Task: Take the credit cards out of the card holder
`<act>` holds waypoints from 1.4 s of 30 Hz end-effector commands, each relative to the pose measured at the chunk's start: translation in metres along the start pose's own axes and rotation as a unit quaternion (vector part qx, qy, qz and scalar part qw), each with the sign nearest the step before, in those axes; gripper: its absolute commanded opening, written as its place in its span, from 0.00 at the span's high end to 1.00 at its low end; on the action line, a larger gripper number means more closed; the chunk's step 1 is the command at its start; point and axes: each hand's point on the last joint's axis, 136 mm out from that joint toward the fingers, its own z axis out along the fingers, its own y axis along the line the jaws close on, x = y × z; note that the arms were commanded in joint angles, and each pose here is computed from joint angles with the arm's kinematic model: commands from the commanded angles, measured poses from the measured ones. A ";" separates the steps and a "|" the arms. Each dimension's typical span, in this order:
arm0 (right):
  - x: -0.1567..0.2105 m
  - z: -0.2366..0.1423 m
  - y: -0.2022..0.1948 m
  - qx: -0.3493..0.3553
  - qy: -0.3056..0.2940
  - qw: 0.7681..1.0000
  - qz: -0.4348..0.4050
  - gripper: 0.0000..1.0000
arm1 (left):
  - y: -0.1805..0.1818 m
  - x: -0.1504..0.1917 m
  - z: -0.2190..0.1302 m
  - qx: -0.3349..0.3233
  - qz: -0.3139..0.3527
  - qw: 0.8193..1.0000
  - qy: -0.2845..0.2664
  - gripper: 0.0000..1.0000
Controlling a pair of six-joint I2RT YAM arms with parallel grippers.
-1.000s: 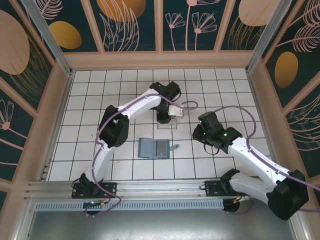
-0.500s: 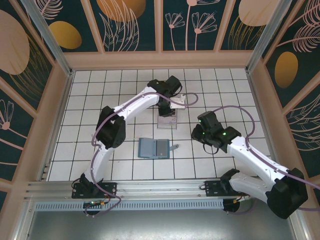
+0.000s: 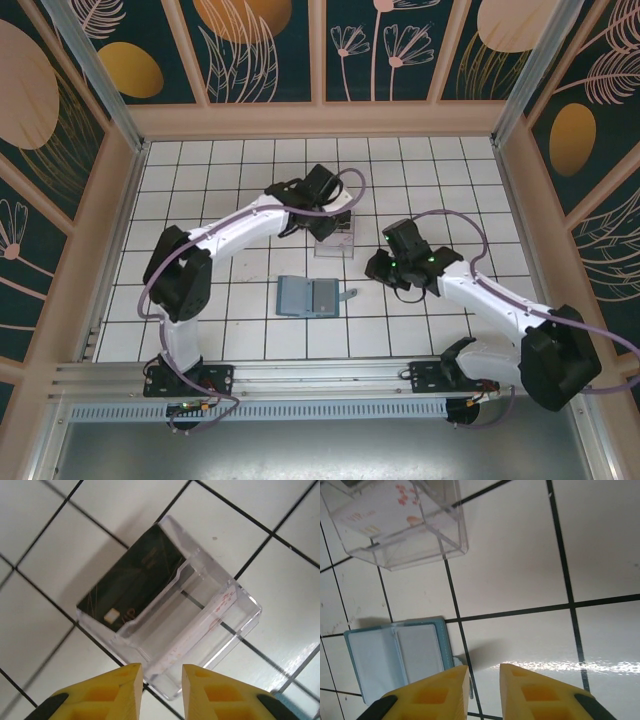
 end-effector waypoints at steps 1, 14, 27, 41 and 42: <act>0.000 0.004 0.016 -0.025 0.008 0.999 -0.020 0.76 | 0.005 -0.022 -0.027 0.001 -0.127 0.988 -0.086 0.68; 0.003 0.017 0.029 -0.019 0.024 0.999 -0.041 0.76 | -0.012 0.023 -0.051 0.041 -0.182 0.982 -0.027 0.75; 0.029 0.031 0.033 -0.023 0.070 0.995 -0.061 0.71 | -0.051 0.044 -0.064 0.109 -0.318 0.941 -0.043 0.67; 0.043 0.038 0.015 -0.012 0.085 0.994 -0.066 0.71 | -0.086 0.108 -0.031 -0.026 -0.396 0.917 0.049 0.67; 0.042 0.036 0.014 -0.011 0.079 0.995 -0.064 0.71 | -0.089 0.110 -0.028 -0.026 -0.398 0.915 0.053 0.67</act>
